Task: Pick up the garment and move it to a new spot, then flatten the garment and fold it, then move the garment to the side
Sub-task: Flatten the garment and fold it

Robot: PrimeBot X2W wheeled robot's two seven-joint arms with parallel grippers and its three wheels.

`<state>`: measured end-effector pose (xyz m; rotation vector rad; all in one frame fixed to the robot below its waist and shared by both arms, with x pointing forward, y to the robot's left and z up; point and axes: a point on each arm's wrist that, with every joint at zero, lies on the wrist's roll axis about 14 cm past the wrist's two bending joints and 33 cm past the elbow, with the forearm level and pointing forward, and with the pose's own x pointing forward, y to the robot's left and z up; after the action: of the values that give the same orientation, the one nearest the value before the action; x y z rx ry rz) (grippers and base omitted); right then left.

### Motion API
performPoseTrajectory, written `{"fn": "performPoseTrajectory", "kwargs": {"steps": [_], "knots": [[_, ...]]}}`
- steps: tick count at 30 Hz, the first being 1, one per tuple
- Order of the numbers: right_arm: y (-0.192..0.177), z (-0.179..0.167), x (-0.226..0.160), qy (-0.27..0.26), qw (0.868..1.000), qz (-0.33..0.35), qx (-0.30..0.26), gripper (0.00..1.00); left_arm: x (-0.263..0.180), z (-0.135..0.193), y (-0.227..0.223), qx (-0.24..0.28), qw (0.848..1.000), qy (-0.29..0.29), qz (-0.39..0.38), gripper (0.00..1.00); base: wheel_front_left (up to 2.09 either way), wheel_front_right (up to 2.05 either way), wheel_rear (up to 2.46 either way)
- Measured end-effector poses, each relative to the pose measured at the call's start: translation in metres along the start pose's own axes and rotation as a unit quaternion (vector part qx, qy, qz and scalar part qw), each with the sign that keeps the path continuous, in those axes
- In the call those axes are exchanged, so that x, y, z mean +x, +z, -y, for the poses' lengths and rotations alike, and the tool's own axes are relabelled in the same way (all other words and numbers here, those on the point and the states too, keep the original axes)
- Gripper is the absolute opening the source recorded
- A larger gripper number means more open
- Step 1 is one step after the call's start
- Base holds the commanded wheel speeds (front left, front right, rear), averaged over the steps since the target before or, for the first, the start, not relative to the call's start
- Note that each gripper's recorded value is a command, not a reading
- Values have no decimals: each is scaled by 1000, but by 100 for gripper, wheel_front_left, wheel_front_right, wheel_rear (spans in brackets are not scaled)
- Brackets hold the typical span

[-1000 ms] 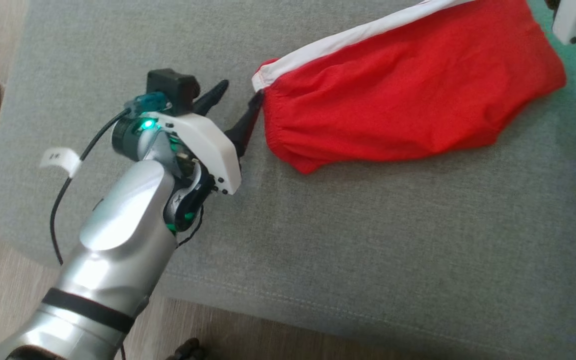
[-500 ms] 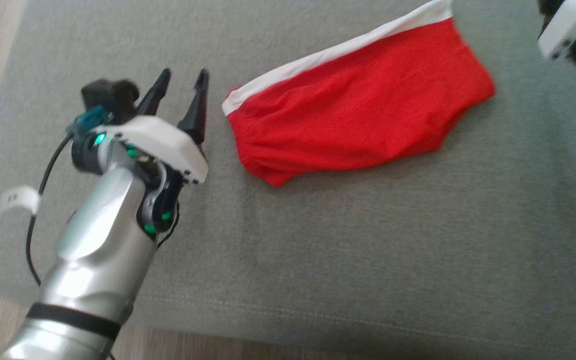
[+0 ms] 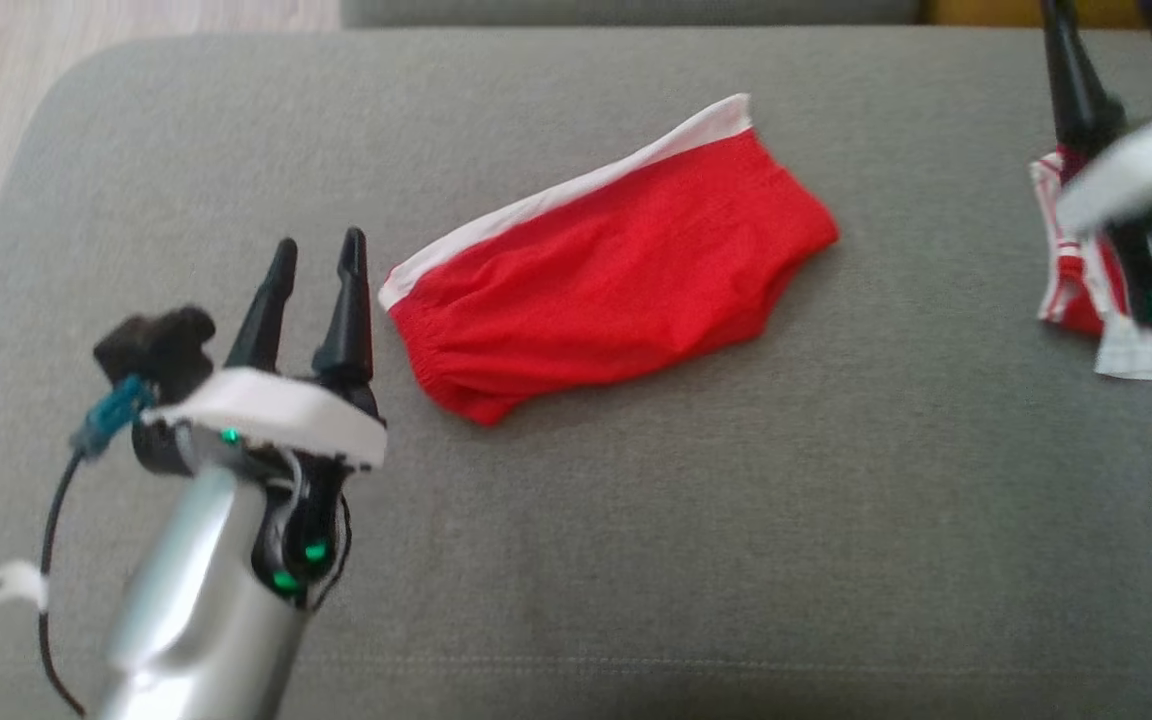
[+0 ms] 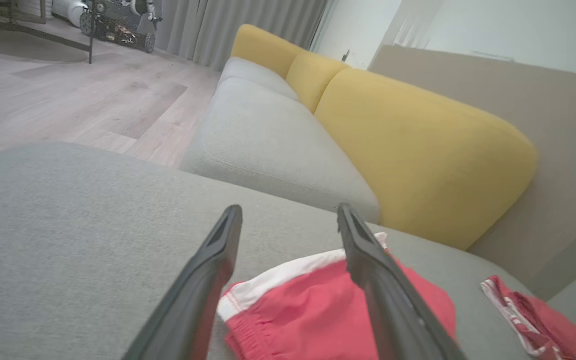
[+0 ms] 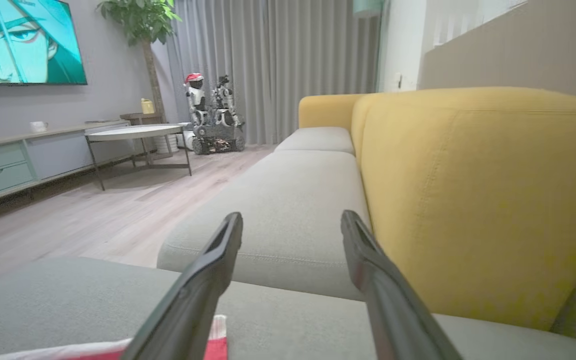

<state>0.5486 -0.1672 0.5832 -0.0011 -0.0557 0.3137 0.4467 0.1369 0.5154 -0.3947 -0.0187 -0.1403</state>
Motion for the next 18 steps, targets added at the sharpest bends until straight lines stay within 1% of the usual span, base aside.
{"fn": "performPoseTrajectory", "kwargs": {"steps": [4, 7, 12, 16, 18], "knots": [[-17, 13, -45, -30, 999, 5, -11, 100, -13, 12, 5, -11, 1000, -11, 20, 100, 0, 0, 0], [-32, 4, -74, -39, 999, 8, -19, 100, -26, 13, 0, -2, 1000, -13, 21, 100, 0, 0, 0], [-36, -13, -105, -55, 998, 27, -27, 100, -46, 15, -11, 20, 1000, -16, 12, 100, 0, 0, 0], [-43, -17, -124, -85, 996, 31, -12, 100, -57, 16, -11, 41, 999, -18, 14, 100, 0, 0, 0], [-49, -19, -132, -93, 995, 25, -13, 100, -63, 18, -15, 54, 998, -25, 8, 100, 0, 0, 0]]}}
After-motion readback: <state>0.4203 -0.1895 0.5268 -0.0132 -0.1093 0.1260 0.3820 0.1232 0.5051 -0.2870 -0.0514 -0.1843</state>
